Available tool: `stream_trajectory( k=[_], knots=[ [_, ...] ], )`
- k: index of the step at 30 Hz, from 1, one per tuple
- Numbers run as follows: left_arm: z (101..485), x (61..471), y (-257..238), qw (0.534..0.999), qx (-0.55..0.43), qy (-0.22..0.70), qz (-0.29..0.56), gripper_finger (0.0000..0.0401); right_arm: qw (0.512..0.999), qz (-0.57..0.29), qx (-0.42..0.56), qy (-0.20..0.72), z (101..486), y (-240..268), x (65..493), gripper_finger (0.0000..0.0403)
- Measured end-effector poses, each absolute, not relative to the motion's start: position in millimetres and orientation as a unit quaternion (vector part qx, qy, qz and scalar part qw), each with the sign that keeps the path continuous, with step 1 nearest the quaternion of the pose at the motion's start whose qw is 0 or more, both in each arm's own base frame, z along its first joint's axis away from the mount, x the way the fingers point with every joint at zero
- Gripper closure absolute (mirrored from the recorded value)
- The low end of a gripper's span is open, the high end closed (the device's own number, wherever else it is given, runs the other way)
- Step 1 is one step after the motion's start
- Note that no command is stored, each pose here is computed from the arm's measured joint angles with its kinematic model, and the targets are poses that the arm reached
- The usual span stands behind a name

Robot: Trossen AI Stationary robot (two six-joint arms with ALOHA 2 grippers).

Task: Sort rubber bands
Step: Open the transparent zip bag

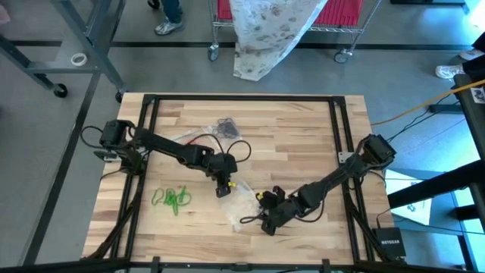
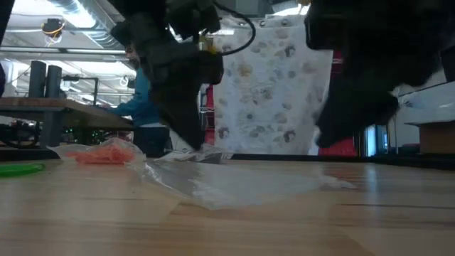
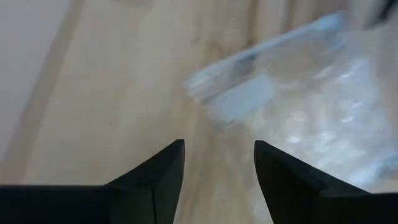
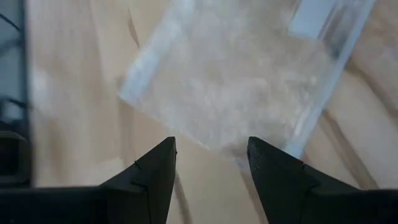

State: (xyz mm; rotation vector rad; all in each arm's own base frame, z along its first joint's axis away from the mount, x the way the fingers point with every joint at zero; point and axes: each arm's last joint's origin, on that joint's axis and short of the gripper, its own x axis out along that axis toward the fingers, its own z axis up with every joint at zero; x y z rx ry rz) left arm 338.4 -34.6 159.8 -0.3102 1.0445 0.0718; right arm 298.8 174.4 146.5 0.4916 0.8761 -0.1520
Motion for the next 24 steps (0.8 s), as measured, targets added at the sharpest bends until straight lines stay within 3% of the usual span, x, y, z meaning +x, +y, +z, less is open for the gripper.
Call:
stream_trajectory(
  k=[7, 24],
  knots=[
    [153, 345, -27, 0.853, -0.169, 0.493, -0.014, 0.0215, 0.868, -0.079, 0.193, 0.451, 117, 176, 302, 0.0210],
    [125, 356, -41, 0.846, -0.179, 0.499, -0.057, 0.0216, 0.895, -0.139, 0.168, 0.390, 98, 176, 311, 0.0210]
  ],
)
